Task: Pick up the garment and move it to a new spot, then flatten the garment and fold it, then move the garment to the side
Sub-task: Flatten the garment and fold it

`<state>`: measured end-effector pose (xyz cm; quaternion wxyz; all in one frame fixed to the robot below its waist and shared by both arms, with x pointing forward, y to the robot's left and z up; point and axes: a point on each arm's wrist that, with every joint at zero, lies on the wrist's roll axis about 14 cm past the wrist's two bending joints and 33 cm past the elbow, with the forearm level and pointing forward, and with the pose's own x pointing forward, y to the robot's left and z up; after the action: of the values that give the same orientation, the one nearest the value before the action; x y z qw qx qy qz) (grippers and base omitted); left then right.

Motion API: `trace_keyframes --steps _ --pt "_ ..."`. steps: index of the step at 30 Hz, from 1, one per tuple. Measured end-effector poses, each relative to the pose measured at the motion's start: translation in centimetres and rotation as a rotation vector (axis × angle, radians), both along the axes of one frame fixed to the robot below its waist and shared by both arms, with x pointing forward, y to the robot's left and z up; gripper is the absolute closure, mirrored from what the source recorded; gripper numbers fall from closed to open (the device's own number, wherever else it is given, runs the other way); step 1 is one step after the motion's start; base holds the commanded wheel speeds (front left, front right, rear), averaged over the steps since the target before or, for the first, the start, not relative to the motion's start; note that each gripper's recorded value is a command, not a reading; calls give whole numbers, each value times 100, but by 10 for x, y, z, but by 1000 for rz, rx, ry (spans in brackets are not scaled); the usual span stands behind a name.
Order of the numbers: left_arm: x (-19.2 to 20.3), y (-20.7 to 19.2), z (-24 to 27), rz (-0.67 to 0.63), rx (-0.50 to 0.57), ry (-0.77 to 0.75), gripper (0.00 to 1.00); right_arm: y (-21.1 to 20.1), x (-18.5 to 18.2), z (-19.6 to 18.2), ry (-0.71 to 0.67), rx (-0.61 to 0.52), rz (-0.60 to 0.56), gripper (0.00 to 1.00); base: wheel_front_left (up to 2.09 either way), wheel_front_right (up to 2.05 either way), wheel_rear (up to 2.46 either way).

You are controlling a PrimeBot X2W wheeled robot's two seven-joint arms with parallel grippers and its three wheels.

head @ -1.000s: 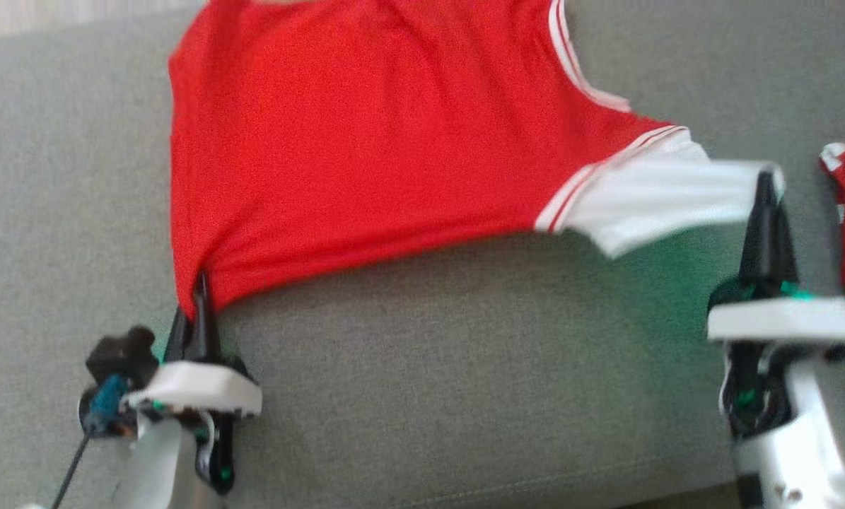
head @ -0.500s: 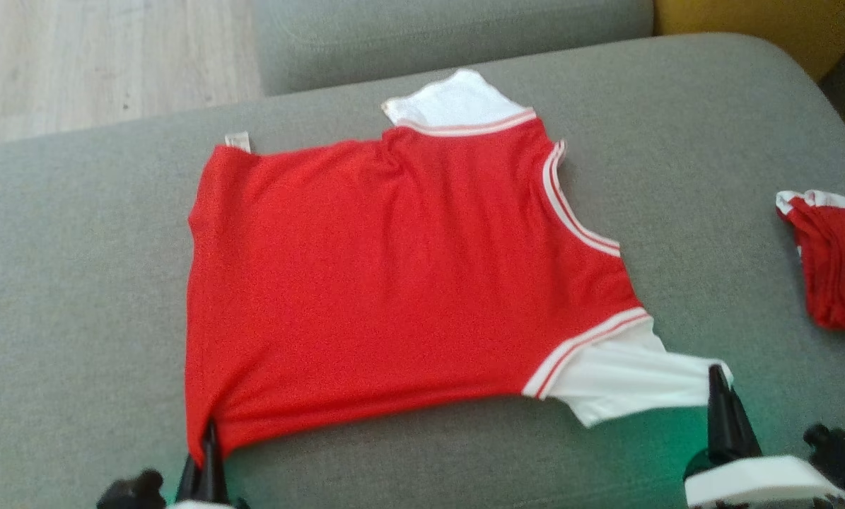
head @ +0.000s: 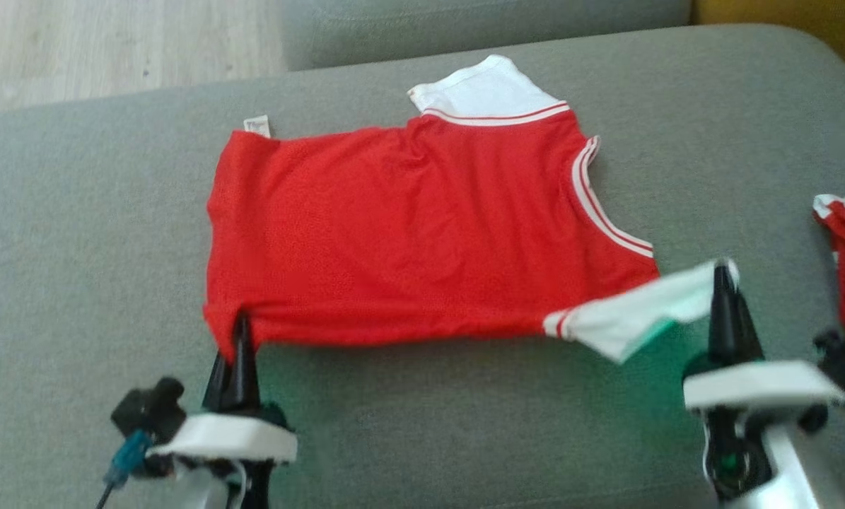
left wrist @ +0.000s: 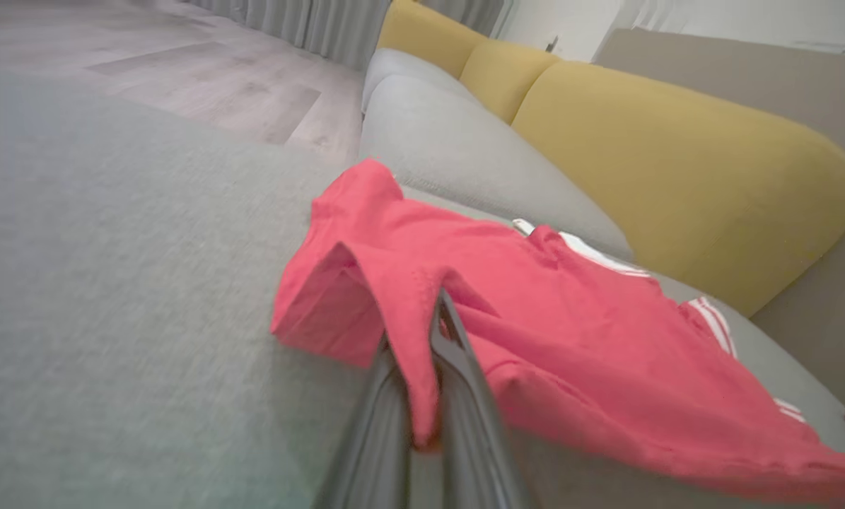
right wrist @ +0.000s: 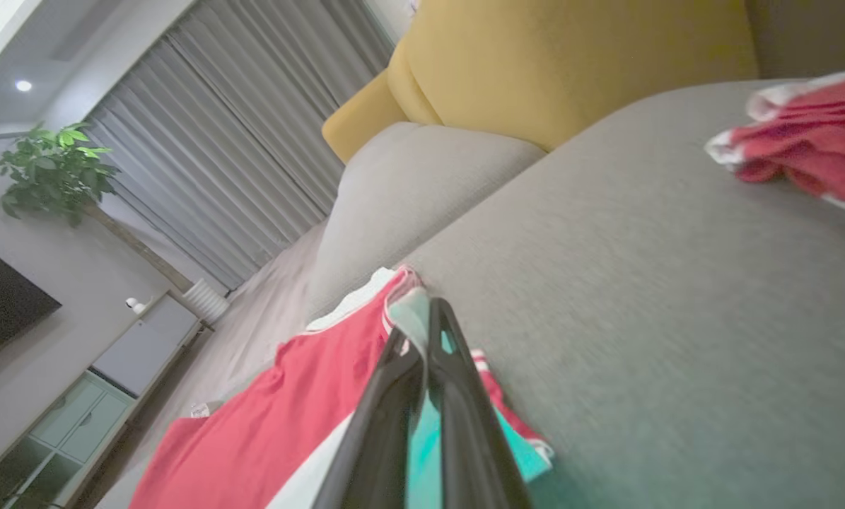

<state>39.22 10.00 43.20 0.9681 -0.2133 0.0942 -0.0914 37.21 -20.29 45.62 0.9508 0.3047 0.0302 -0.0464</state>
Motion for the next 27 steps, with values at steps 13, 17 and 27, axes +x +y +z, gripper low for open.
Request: trace_keyframes --steps 13,17,27 --pt "29 -5 -6 -7 -42 18 100 21 78 5 -7 -42 77 100 0 0 0" --pt "46 -11 -8 -21 -49 22 100 25 103 0 12 -82 94 100 0 0 0" --pt "63 26 -11 158 92 52 0 13 125 16 -29 -291 98 0 0 0 0"
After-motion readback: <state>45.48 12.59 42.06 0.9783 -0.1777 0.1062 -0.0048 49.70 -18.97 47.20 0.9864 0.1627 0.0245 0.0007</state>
